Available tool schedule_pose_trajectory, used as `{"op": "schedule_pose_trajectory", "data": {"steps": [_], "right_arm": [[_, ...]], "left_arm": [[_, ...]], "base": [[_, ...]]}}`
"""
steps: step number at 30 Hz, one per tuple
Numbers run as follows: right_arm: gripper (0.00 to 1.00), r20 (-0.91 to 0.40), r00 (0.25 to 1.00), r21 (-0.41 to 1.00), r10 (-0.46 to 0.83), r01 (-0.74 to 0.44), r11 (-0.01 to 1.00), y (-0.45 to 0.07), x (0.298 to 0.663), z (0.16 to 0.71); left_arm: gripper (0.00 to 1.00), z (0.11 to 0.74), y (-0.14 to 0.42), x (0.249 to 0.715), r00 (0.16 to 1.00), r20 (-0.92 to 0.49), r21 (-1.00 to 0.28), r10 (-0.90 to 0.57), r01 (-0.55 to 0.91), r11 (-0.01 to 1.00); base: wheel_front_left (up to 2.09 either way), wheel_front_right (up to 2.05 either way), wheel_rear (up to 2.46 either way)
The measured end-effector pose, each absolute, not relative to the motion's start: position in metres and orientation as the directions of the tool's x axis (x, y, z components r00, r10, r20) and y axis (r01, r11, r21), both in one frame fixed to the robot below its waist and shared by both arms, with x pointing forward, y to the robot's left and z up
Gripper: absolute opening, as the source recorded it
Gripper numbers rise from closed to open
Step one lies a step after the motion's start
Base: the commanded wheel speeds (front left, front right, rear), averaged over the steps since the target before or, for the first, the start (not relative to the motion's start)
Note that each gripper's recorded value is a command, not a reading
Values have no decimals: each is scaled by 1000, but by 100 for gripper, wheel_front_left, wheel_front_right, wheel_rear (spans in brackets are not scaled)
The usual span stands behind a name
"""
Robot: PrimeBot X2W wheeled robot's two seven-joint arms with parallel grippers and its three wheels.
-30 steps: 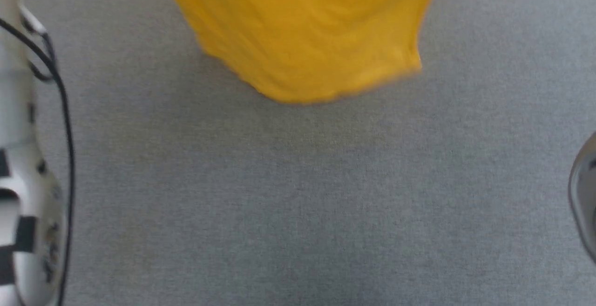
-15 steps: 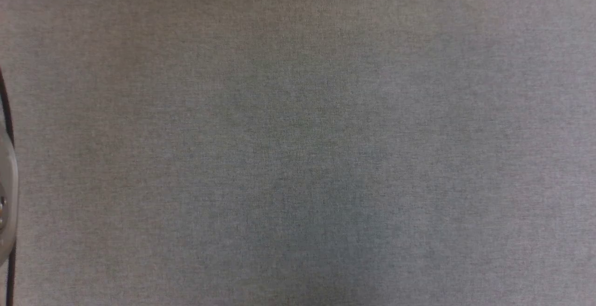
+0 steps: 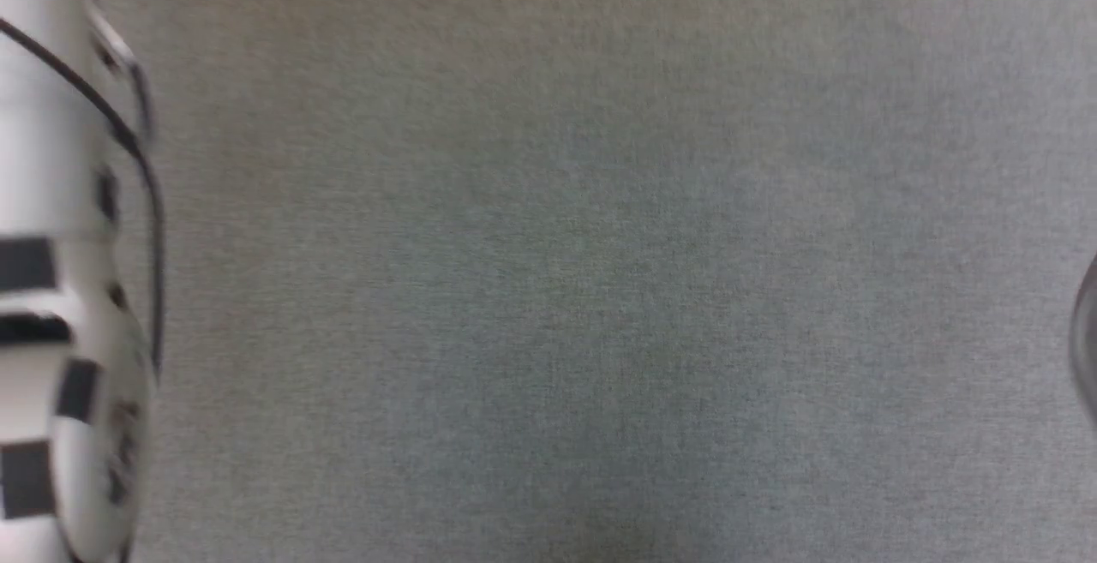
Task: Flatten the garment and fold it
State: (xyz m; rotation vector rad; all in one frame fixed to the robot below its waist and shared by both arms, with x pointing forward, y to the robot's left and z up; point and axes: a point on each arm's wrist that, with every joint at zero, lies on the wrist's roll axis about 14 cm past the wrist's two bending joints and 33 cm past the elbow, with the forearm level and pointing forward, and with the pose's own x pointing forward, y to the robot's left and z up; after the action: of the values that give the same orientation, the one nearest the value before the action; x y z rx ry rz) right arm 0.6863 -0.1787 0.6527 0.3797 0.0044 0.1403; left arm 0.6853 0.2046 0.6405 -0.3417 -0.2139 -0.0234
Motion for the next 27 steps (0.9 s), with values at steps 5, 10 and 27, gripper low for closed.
{"op": "schedule_pose_trajectory", "data": {"steps": [5, 10, 27], "right_arm": [[0, 3, 986, 479, 167, -148, 865, -179, 644, 623], [0, -64, 985, 541, 157, -98, 836, -191, 581, 575], [0, -292, 954, 531, 65, 105, 841, -223, 371, 482]], "left_arm": [[0, 608, 204, 642, 987, 159, -380, -10, 70, 922], [0, 562, 205, 582, 997, 73, -424, -3, 34, 905], [0, 449, 220, 362, 947, -303, -524, 106, -258, 812]], "base": [[0, 0, 0], [0, 0, 0], [0, 0, 0]]}}
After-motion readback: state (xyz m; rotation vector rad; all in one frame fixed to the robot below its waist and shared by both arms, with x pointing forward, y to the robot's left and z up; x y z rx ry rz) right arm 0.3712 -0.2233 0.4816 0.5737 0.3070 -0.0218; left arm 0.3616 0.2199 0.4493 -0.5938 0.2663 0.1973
